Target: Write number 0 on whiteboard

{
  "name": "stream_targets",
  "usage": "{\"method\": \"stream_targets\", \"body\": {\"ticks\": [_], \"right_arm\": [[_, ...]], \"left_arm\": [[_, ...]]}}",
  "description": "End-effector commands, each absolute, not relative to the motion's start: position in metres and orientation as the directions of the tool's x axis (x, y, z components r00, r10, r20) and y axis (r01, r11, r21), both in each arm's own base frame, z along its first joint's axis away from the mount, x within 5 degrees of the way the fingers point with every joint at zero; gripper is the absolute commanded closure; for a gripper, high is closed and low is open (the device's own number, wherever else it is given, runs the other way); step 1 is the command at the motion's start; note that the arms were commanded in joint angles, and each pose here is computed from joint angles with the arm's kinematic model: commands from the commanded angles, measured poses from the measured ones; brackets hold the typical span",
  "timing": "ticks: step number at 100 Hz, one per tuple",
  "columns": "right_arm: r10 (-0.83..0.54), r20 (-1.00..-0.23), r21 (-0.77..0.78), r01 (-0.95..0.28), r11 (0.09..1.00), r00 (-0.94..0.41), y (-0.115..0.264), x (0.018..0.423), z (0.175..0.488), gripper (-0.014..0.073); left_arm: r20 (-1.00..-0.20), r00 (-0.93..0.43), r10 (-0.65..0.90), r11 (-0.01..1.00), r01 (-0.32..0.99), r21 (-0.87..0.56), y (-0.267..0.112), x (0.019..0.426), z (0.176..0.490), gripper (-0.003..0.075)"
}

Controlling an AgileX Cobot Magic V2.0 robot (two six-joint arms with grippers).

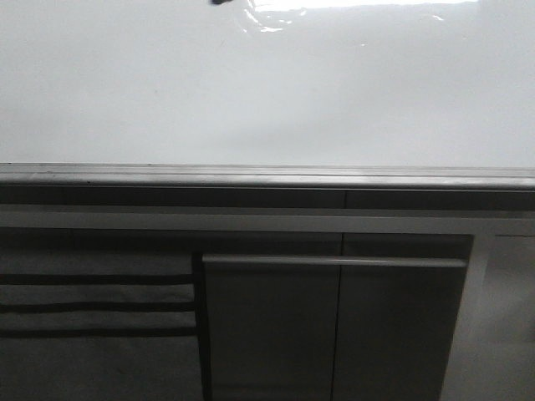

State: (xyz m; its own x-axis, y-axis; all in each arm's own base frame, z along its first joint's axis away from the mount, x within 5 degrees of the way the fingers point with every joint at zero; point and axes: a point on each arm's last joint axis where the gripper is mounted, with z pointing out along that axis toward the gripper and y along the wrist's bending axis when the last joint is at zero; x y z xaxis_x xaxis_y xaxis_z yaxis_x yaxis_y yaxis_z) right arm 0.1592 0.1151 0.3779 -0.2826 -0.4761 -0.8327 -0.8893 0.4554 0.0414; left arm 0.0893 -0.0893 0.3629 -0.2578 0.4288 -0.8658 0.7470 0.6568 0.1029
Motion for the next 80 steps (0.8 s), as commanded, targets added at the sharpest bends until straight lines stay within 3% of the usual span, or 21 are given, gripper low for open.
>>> {"method": "stream_targets", "body": {"ticks": [1,8,18,40,64,80], "right_arm": [[-0.222,-0.902,0.133,-0.728,0.672,-0.37,0.09,0.161,0.383,0.0622],[-0.075,-0.893,0.229,-0.59,0.775,-0.444,0.074,0.164,0.368,0.0622],[0.01,-0.874,0.287,-0.5,0.817,-0.486,0.062,0.162,0.348,0.0622],[0.077,-0.833,0.367,-0.442,0.819,-0.549,0.06,0.167,0.338,0.0622],[0.029,-0.745,0.431,-0.446,0.785,-0.667,0.067,0.217,0.341,0.0622],[0.008,-0.736,0.423,-0.45,0.786,-0.677,0.07,0.253,0.345,0.0622]], "left_arm": [[-0.931,-0.266,0.249,0.752,0.66,0.012,-0.079,0.092,0.369,0.0219],[-0.929,-0.322,0.18,0.803,0.594,-0.051,-0.072,0.095,0.36,0.0219],[-0.918,-0.379,0.119,0.846,0.523,-0.107,-0.067,0.1,0.347,0.0219],[-0.925,-0.375,0.065,0.869,0.477,-0.132,-0.064,0.107,0.339,0.0219],[-0.936,-0.35,0.049,0.868,0.478,-0.133,-0.065,0.108,0.341,0.0219],[-0.936,-0.35,0.049,0.868,0.478,-0.133,-0.065,0.108,0.341,0.0219]]}}
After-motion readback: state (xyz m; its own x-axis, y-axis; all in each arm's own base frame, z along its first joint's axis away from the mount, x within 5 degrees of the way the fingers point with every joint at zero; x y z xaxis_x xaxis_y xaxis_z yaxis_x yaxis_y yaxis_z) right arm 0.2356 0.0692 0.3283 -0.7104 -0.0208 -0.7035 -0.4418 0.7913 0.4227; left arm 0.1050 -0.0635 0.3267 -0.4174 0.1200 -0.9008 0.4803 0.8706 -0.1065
